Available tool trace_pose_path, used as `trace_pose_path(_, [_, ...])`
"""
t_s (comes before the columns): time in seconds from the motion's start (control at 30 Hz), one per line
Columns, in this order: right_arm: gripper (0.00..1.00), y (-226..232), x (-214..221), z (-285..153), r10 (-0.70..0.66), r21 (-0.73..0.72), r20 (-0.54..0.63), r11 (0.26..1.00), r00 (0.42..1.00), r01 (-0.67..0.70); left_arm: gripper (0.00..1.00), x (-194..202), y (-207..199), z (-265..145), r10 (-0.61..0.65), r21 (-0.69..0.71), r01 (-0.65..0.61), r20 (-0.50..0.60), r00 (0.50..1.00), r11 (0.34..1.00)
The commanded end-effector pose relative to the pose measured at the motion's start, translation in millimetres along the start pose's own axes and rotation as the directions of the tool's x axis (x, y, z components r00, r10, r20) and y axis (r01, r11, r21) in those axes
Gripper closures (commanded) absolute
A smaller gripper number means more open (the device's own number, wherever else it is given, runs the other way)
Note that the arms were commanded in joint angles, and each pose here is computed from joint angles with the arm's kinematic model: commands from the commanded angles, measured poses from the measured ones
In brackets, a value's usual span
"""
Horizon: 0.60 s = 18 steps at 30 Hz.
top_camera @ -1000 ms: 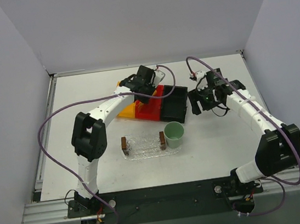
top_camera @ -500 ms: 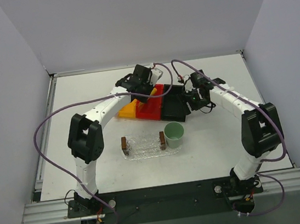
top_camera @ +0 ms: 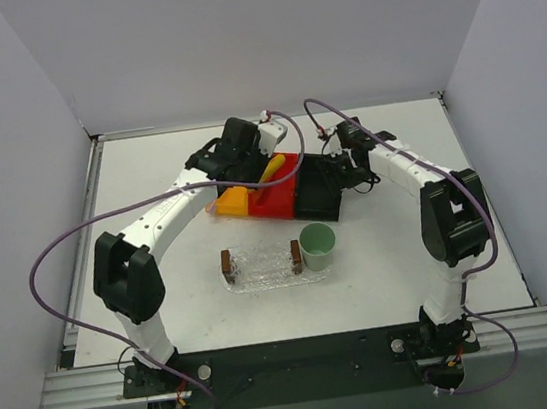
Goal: Prepare toiletry sets of a toothbrush and toothpaste on the tray
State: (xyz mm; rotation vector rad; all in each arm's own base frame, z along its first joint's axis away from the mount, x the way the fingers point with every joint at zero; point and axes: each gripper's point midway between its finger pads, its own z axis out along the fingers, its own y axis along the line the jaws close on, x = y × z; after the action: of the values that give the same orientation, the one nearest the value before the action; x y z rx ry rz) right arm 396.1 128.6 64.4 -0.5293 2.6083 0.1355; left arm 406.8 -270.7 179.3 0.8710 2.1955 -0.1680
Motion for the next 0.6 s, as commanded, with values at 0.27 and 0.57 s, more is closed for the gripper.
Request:
trace_pose_path(0.27, [0.42, -22, -48, -4, -0.012, 0.071, 0.067, 0.997, 0.998, 0.007, 1.00, -17, 10, -64, 0.027, -0.021, -0.024, 0.169, 0.985, 1.000])
trace_pose_path(0.57, [0.52, -29, -51, 17, -0.012, 0.087, 0.015, 0.996, 1.000, 0.011, 1.00, -8, 10, -79, 0.031, -0.031, -0.026, 0.179, 0.983, 0.999])
